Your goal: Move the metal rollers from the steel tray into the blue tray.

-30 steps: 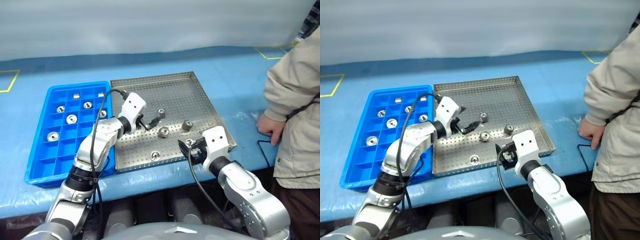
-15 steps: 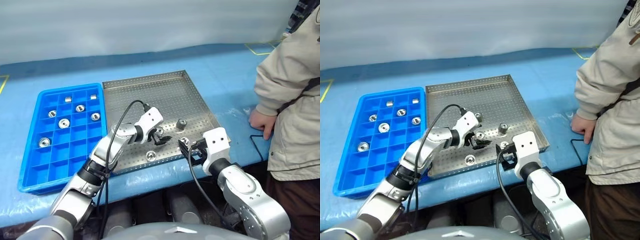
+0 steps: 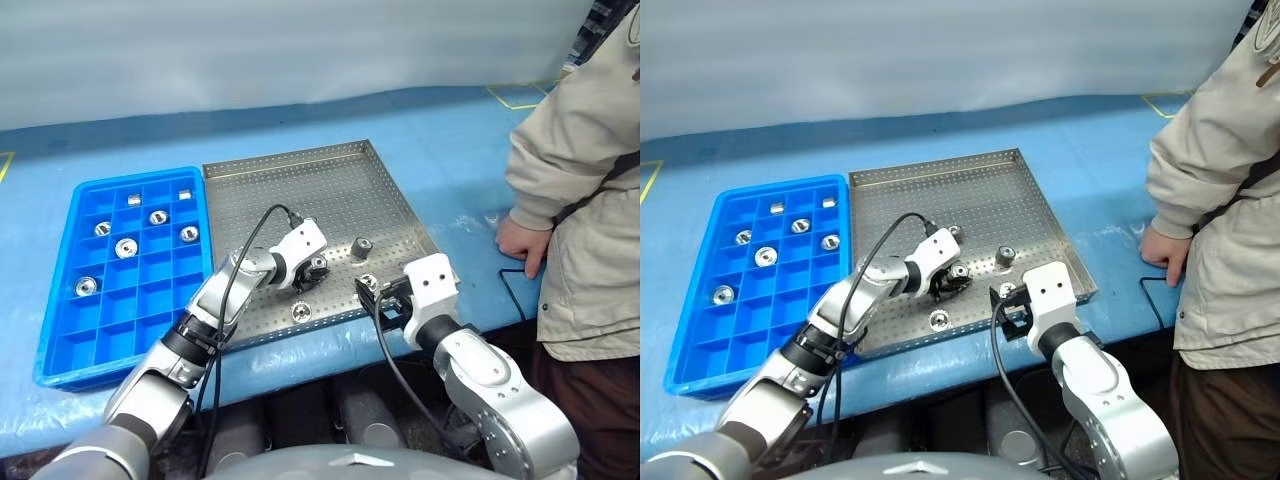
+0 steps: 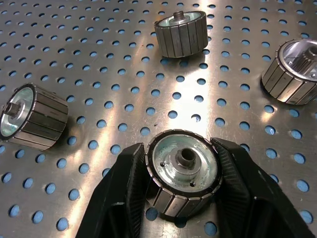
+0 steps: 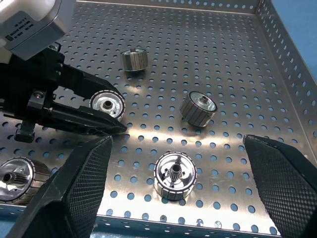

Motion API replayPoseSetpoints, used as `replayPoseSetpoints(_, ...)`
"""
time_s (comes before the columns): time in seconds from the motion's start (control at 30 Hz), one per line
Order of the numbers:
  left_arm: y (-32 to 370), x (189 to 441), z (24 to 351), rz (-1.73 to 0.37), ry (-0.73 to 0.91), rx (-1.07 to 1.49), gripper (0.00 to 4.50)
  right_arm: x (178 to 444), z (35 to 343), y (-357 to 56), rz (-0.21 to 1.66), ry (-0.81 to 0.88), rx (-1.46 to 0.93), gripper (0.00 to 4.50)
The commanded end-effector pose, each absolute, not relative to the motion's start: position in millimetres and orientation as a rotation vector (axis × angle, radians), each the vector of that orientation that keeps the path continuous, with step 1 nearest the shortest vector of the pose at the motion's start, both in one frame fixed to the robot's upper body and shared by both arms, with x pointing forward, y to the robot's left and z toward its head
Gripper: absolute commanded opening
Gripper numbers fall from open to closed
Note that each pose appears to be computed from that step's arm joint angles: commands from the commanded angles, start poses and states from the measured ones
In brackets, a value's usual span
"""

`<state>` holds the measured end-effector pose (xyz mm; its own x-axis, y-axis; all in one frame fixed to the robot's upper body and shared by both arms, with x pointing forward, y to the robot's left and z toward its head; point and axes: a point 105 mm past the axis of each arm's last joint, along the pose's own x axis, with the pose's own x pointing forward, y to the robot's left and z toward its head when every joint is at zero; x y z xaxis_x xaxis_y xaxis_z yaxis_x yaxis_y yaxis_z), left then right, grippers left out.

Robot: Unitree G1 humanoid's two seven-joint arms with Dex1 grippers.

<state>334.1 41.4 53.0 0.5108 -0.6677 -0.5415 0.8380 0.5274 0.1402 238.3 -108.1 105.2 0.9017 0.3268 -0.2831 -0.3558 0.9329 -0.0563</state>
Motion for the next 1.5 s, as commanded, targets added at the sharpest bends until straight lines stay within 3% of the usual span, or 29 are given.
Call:
replayPoseSetpoints(0.03, 43.3, 343.6, 82.0, -0.854, 0.332, 0.350, 1.81, 240.9, 112.6, -101.0, 0.393, 0.242, -0.110, 4.50)
replayPoseSetpoints(0.23, 90.9, 361.9, 139.1, -0.456, 0.084, 0.166, 1.81, 249.0, 114.9, -80.3, 0.537, 0.234, -0.143, 4.50)
replayPoseSetpoints(0.5, 171.0, 331.3, 157.9, -0.052, -0.003, 0.137, 1.81, 259.5, 124.2, -46.8, 0.767, 0.167, -0.195, 4.50)
replayPoseSetpoints(0.63, 205.5, 306.8, 154.5, 0.139, 0.022, 0.145, 1.81, 260.3, 134.5, -24.9, 0.921, 0.112, -0.137, 4.50)
replayPoseSetpoints(0.8, 220.8, 283.6, 143.2, 0.237, 0.073, 0.127, 1.81, 262.2, 134.5, -11.8, 1.003, 0.096, -0.137, 4.50)
replayPoseSetpoints(1.23, 226.6, 267.1, 90.1, 0.261, 0.270, 0.089, 1.81, 260.4, 129.1, -9.9, 1.010, 0.105, -0.137, 4.50)
replayPoseSetpoints(1.5, 211.0, 287.2, 112.6, 0.167, 0.176, 0.055, 4.48, 257.4, 126.7, -17.5, 0.954, 0.114, -0.125, 4.50)
